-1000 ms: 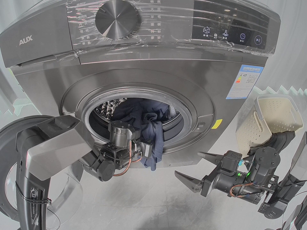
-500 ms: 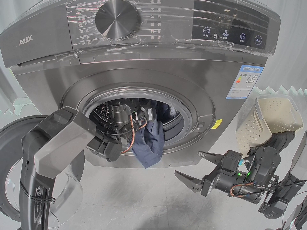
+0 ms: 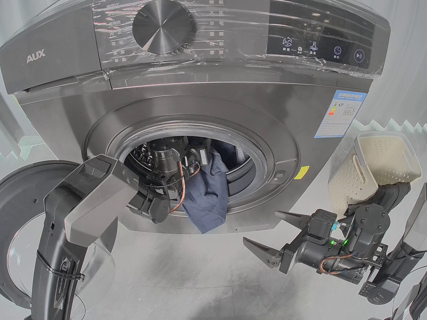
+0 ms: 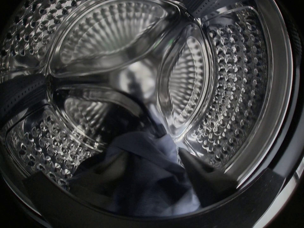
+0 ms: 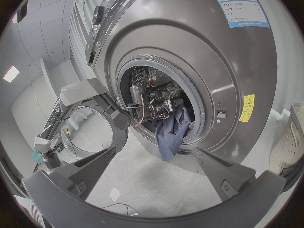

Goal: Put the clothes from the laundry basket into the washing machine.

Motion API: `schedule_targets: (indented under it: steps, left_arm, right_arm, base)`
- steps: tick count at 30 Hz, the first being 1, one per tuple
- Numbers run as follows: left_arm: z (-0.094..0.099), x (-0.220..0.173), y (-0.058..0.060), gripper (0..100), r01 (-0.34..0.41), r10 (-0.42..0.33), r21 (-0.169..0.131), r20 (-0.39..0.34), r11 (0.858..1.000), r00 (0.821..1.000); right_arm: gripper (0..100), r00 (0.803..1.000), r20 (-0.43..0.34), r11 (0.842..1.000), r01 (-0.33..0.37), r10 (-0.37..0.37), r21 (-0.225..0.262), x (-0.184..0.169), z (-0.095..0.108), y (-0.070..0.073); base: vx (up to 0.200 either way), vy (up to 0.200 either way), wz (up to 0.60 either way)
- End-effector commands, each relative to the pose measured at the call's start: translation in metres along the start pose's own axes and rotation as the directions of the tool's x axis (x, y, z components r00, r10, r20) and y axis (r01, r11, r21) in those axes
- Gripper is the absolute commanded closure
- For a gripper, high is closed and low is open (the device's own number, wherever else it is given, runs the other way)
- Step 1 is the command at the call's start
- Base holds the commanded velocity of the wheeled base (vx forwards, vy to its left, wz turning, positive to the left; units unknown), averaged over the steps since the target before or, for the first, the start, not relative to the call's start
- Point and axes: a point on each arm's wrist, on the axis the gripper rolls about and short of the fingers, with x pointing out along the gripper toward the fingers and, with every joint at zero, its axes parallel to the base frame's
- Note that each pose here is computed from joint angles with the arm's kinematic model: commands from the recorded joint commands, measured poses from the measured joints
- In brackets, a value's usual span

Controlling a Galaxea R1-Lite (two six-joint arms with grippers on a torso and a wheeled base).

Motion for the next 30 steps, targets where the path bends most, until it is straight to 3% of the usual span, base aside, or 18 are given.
schedule_targets:
  steps: [1, 6, 9, 12, 21, 30]
  left_arm:
    - [0.000, -0.021, -0.004, 0, 0.026, -0.026, 0.009, -0.083, 1.000, 0.996]
    - [0.007, -0.057, -0.018, 0, 0.153, -0.149, 0.007, -0.206, 0.988, 0.967]
    - [0.005, -0.067, -0.024, 0, 0.192, -0.185, 0.006, -0.237, 0.981, 0.954]
    - [0.000, -0.070, -0.025, 0, 0.199, -0.189, 0.015, -0.255, 0.980, 0.948]
    - [-0.037, -0.074, -0.025, 0, 0.234, -0.208, 0.036, -0.341, 0.971, 0.917]
    - [-0.057, -0.069, -0.021, 0, 0.228, -0.196, 0.044, -0.368, 0.973, 0.909]
  right_arm:
    - [0, 1.000, -0.005, 1.000, 0.000, 0.000, 0.001, 0.000, -0.001, 0.000]
    - [0, 1.000, -0.003, 1.000, 0.000, 0.000, 0.000, 0.000, -0.001, 0.000]
    - [0, 1.000, -0.003, 1.000, 0.000, 0.000, 0.000, 0.000, -0.001, 0.000]
    - [0, 1.000, -0.002, 1.000, 0.000, 0.000, 0.000, 0.000, 0.000, 0.000]
    - [0, 1.000, -0.002, 1.000, 0.000, 0.000, -0.001, -0.001, 0.000, 0.000]
    - [0, 1.000, 0.001, 1.000, -0.001, 0.001, -0.001, 0.000, 0.000, 0.000]
  base:
    - [0.000, 0.000, 0.00]
    - [0.000, 0.000, 0.00]
    - [0.000, 0.000, 0.00]
    - [0.000, 0.000, 0.00]
    - [0.000, 0.000, 0.00]
    - [0.000, 0.000, 0.00]
